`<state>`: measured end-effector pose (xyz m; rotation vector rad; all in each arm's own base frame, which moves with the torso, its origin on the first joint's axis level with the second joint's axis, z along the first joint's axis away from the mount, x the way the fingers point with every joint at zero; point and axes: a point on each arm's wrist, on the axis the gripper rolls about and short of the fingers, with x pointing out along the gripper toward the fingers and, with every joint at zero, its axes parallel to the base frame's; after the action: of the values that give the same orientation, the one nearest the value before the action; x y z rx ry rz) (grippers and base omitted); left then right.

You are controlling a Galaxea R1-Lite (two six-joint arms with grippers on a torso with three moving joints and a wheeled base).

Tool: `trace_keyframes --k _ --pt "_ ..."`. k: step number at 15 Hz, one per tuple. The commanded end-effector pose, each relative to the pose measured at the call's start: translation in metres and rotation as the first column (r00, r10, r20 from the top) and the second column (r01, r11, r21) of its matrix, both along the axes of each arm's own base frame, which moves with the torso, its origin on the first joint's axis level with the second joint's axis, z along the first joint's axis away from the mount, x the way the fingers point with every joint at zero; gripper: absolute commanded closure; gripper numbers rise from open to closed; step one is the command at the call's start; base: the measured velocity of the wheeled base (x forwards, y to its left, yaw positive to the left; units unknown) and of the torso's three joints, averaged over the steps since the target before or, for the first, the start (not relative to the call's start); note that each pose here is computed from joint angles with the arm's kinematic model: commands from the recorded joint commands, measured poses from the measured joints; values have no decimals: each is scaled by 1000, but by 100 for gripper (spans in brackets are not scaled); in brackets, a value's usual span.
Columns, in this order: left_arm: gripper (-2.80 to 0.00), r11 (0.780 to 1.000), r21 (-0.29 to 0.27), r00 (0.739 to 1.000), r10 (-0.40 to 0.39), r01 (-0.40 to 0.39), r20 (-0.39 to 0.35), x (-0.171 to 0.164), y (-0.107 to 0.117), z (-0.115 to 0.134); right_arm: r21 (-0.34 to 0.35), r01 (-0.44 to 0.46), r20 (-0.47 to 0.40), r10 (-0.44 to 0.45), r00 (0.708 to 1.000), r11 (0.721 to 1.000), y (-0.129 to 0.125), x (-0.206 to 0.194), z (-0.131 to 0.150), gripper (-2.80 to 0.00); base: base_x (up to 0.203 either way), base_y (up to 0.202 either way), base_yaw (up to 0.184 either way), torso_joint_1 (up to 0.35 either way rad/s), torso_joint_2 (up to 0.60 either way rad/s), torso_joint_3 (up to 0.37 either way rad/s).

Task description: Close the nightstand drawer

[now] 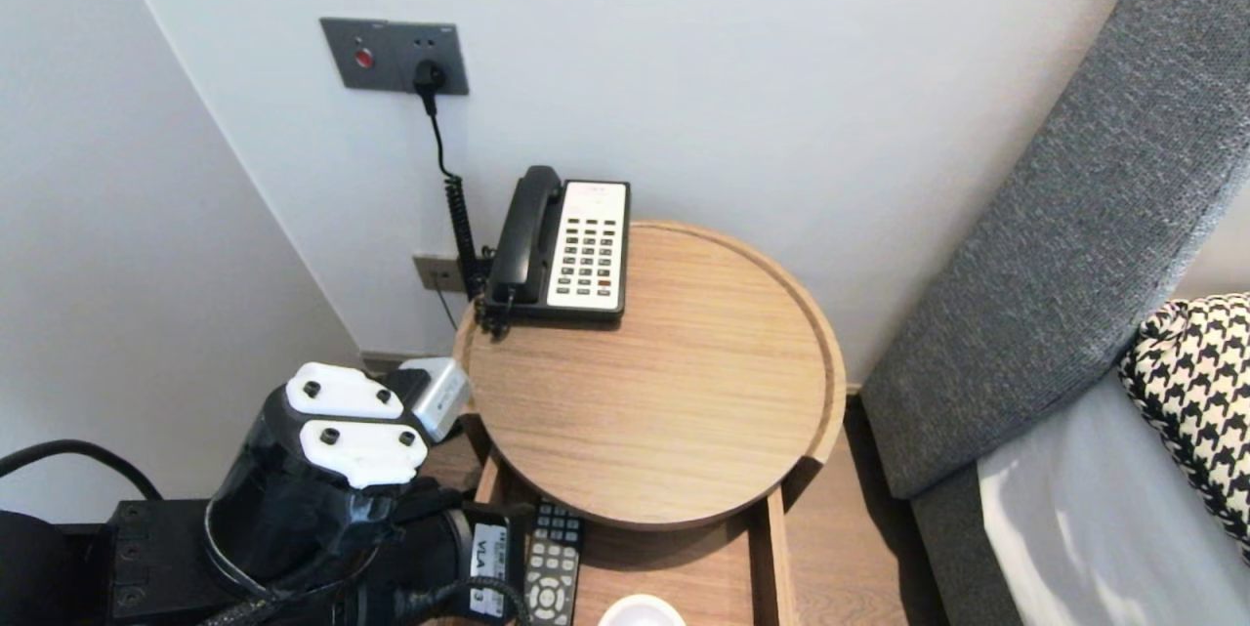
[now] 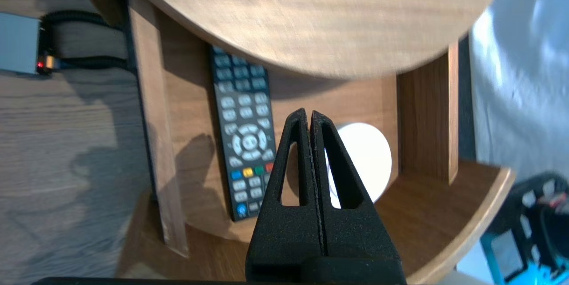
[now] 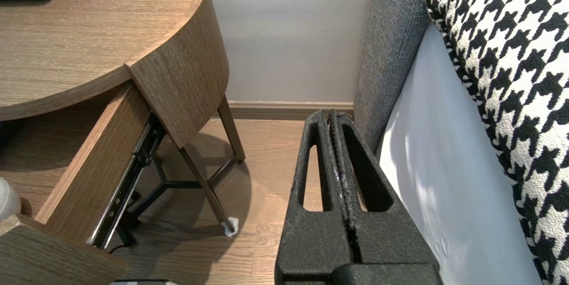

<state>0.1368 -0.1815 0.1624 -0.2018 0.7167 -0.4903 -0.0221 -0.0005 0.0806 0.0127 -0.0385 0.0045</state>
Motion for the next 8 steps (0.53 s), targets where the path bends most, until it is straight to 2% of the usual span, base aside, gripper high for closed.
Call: trace_keyframes --k 1,5,8 --pt "0 999 -11 999 38 -38 7 5 7 7 0 0 -25 0 1000 1000 0 2 -7 0 0 0 0 0 0 0" --pt "0 999 5 998 48 -48 -27 1 35 19 0 0 -25 0 1000 1000 0 2 -7 0 0 0 0 0 0 0" --pt "0 999 31 997 14 -12 -81 -15 65 25 0 0 -25 0 1000 1000 0 2 -7 0 0 0 0 0 0 0"
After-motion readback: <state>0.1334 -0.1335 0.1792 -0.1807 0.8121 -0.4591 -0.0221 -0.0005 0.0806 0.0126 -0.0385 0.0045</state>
